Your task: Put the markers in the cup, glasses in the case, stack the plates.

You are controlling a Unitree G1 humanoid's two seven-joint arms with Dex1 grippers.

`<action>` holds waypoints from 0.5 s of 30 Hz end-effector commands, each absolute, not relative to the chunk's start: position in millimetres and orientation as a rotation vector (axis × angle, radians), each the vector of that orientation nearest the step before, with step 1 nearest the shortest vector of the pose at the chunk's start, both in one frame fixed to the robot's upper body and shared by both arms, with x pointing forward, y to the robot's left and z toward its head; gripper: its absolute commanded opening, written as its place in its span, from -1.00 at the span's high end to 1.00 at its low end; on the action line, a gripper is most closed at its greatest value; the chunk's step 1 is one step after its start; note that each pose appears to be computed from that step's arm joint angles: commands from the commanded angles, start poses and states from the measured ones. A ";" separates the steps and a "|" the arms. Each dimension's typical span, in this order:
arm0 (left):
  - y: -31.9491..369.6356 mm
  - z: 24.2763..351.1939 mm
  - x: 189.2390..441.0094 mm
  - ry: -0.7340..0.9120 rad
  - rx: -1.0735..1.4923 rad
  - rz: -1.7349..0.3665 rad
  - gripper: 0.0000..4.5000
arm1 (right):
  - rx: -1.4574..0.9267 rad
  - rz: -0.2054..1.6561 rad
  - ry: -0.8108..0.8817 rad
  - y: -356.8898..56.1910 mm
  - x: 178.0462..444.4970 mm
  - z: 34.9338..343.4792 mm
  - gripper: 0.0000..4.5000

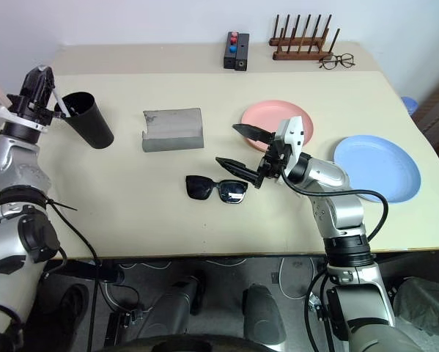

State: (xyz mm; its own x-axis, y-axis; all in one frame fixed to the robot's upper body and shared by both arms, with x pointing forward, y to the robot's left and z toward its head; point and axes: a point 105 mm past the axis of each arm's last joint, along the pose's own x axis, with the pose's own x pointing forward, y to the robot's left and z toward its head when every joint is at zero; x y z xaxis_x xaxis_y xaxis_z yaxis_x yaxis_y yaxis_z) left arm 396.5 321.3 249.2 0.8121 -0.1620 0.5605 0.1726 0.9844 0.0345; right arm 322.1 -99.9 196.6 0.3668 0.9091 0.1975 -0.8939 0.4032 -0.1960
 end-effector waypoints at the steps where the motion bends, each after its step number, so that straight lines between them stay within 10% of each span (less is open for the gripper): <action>1: 324.5 272.8 392.3 -0.666 0.014 -0.169 -0.42 | -0.099 1.163 -0.340 -100.0 317.6 208.2 -1.00; 4: 317.8 279.9 393.1 -0.676 0.036 -0.203 -0.96 | -0.101 1.163 -0.340 -99.7 318.3 207.9 -1.00; 15: 221.8 277.4 398.4 -0.450 0.110 -0.785 -0.96 | -0.141 1.136 -0.299 -122.3 323.4 204.4 -1.00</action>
State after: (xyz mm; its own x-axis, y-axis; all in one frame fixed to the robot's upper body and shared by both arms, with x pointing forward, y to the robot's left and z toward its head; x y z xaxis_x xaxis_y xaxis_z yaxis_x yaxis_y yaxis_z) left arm 400.3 234.8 274.7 0.6535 -0.6390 0.4058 0.6046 0.7632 0.2280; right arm 322.8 -113.0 195.2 0.3766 0.9144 0.1484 -0.8878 0.4020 -0.2240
